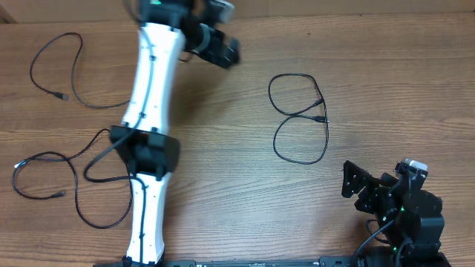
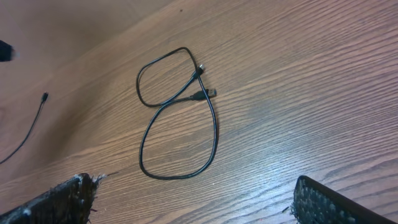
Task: Untangle cables
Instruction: 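Move the left gripper back and grasp the last looped cable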
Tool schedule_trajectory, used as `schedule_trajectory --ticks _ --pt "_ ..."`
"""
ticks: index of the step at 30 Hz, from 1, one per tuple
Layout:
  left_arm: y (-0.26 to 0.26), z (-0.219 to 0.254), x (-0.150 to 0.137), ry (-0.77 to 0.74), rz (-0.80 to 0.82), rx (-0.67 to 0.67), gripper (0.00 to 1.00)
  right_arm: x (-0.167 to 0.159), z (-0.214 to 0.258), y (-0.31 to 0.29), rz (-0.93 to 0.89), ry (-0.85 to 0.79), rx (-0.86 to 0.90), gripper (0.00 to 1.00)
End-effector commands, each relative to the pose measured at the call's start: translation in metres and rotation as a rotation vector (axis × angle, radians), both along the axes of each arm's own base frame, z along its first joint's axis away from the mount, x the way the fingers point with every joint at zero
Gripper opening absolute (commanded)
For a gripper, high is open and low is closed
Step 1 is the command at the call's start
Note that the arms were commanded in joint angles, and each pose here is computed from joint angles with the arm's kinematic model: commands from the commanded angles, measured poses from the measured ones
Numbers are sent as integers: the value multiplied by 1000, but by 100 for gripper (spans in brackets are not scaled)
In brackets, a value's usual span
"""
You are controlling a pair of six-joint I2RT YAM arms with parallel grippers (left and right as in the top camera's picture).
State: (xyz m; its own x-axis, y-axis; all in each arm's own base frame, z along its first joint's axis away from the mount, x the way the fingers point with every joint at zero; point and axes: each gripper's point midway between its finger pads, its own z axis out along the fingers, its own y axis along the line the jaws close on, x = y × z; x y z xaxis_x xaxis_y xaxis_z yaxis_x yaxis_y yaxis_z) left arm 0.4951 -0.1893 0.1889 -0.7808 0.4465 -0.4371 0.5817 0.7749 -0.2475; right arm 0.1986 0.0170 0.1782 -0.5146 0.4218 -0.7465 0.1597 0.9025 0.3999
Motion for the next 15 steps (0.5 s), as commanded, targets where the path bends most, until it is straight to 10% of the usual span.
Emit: schedule_trajectory --ticks 1,15 --pt "-45 -24 -26 -64 -371 74 100 0 8 -3 -13 -26 -5 100" --pt "-140 -101 -65 -139 -842 178 98 0 7 -3 -13 -22 -5 100"
